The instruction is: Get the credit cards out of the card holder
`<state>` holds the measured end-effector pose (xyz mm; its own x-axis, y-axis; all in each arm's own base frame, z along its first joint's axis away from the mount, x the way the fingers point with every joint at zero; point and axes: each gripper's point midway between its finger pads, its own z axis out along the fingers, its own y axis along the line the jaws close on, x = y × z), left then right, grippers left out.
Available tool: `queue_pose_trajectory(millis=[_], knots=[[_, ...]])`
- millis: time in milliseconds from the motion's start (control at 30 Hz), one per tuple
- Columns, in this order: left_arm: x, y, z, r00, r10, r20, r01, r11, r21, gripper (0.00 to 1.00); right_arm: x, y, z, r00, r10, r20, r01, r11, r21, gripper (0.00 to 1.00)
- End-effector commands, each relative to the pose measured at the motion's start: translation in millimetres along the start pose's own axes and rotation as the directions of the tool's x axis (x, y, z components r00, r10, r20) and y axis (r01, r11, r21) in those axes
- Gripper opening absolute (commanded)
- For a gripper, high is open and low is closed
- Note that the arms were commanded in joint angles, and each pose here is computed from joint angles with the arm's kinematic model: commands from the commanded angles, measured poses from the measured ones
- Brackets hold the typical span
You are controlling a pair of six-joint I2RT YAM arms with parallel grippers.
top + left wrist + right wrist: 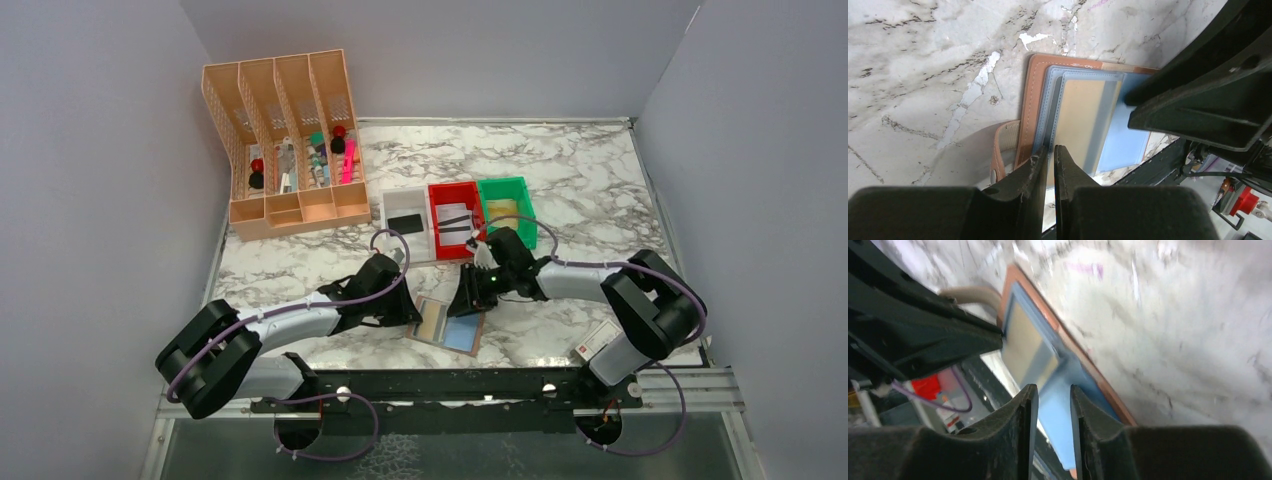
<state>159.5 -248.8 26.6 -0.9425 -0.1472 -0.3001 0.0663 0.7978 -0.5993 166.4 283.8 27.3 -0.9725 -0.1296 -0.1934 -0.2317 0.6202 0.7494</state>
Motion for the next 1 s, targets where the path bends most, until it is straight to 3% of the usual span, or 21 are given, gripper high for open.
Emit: queue_pose_trajectory(millis=[0, 333, 433, 733, 967], knots=[[17, 42, 3, 0.999, 0.016, -0.047, -0.023, 0.987, -0.161, 0.16, -30, -18, 4, 0.996, -0.057, 0.075, 0.038, 0.97, 0.238, 0.39], [16, 39, 1, 0.999, 0.015, -0.037, -0.02, 0.989, -0.149, 0.16, -21, -37, 16, 0.992, -0.093, 0.086, 0.039, 0.87, 0.492, 0.41], [17, 40, 1, 0.999, 0.015, -0.039, -0.021, 0.988, -0.15, 0.16, -23, -38, 11, 0.988, -0.119, 0.099, 0.052, 0.856, 0.515, 0.28], [17, 40, 0, 0.999, 0.012, -0.035, -0.017, 0.989, -0.149, 0.15, -32, -22, -10, 0.966, -0.245, 0.082, 0.17, 0.841, 0.513, 0.27], [15, 38, 0, 1.0, 0.015, -0.028, -0.019, 0.99, -0.142, 0.15, -38, 35, -16, 0.943, -0.298, 0.145, 0.232, 0.907, 0.352, 0.25]])
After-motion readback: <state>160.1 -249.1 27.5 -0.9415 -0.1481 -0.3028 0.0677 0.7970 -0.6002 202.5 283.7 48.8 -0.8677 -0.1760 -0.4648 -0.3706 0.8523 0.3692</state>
